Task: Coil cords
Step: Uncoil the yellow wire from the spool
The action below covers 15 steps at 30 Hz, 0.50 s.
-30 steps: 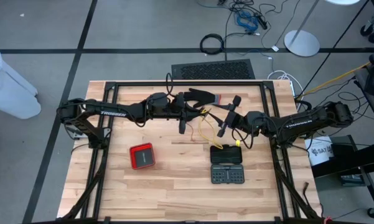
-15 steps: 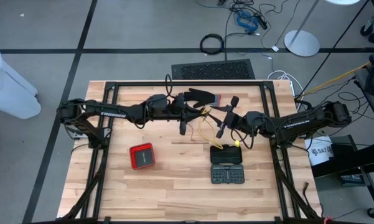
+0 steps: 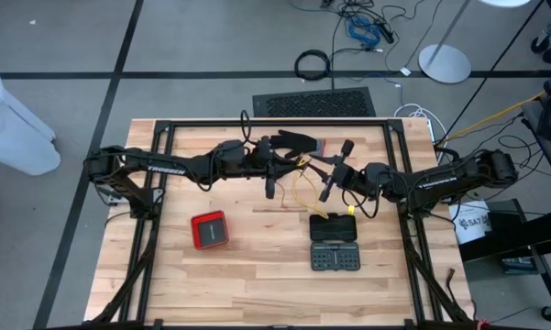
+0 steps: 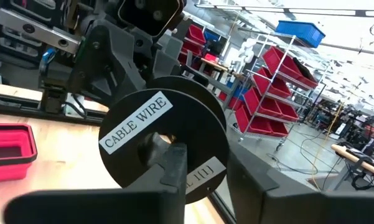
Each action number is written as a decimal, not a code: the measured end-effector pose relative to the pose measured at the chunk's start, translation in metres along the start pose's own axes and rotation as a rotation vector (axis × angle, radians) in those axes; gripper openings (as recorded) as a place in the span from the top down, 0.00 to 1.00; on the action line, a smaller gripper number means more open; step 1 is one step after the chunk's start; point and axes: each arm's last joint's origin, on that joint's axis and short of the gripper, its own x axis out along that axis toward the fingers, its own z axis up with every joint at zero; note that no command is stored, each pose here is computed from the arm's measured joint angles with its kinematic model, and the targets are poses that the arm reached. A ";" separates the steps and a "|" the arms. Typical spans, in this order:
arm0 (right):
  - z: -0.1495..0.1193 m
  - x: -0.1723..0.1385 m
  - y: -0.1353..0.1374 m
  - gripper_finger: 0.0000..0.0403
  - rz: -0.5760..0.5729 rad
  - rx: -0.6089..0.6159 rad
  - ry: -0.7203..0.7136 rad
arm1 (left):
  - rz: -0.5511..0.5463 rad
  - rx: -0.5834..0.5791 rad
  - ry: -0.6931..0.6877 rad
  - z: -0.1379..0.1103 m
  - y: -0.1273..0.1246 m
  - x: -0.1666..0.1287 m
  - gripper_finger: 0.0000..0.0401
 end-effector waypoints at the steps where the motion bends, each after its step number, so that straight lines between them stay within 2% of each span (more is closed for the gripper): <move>1: 0.000 0.000 0.000 0.84 0.000 -0.003 0.000 | 0.000 0.001 0.000 0.000 0.000 0.000 0.88; 8: -0.001 0.000 0.000 0.84 0.003 -0.020 0.006 | -0.004 -0.002 0.017 -0.002 0.000 0.000 0.85; 15: -0.001 0.000 0.000 0.84 0.006 -0.036 0.015 | -0.030 -0.008 0.020 -0.002 -0.001 0.000 0.67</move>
